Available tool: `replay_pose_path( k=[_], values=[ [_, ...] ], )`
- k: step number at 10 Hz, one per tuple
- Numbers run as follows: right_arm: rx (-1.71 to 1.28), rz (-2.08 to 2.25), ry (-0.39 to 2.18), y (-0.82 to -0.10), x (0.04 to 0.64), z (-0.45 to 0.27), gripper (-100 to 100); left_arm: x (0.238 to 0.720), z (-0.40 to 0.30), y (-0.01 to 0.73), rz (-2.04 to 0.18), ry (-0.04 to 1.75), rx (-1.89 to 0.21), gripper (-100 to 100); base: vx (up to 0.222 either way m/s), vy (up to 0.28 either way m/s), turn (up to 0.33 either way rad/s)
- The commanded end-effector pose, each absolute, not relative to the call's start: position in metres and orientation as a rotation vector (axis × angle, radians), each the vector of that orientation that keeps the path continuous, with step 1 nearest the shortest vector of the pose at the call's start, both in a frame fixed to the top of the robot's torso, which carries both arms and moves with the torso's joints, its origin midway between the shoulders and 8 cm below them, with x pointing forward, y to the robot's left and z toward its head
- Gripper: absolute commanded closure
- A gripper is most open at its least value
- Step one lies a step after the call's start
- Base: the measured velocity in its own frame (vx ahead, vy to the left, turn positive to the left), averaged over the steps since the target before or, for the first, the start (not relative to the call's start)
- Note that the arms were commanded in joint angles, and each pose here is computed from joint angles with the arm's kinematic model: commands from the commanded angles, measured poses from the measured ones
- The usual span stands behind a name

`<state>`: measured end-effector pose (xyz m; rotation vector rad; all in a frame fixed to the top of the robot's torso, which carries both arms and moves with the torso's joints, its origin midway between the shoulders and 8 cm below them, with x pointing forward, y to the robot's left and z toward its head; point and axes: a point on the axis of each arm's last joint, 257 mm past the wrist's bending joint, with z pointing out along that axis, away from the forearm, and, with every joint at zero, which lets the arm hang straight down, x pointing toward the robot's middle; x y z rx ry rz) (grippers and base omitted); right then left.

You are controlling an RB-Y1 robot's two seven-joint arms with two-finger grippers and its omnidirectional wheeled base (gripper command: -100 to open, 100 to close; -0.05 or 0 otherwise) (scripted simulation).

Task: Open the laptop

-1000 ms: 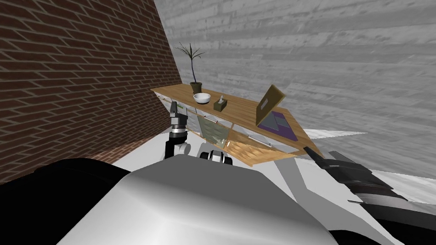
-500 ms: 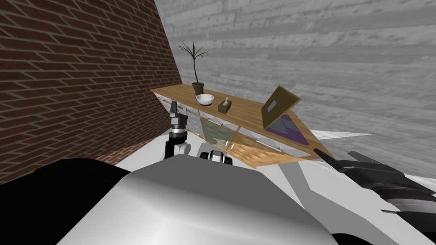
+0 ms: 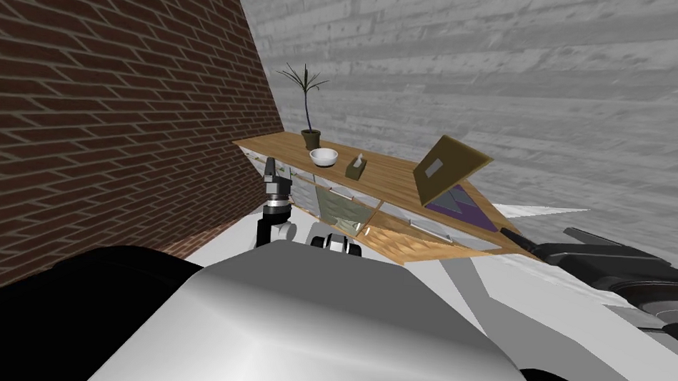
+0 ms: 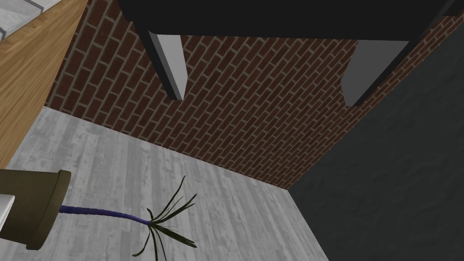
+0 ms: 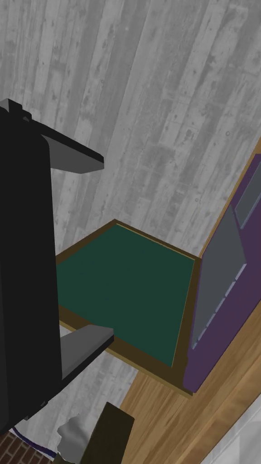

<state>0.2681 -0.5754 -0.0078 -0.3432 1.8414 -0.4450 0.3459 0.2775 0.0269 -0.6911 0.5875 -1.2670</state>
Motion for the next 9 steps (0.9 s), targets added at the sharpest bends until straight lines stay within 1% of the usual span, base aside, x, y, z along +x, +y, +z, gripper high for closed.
replay_pose_path(
  k=[1,5,9],
  values=[
    [-0.418,-0.514,1.855,-0.584,0.278,0.004,-100,0.346,0.027,0.278,-1.267,0.588,-0.691,0,0.039,0.102,-0.019],
    [-0.548,-0.622,1.865,-0.594,0.300,0.023,-100,0.346,0.027,0.278,-1.267,0.588,-0.691,0,0.045,0.112,-0.027],
    [-0.686,-0.711,1.852,-0.595,0.331,0.041,-100,0.346,0.027,0.278,-1.267,0.588,-0.691,0,0.061,0.140,-0.033]
  ],
)
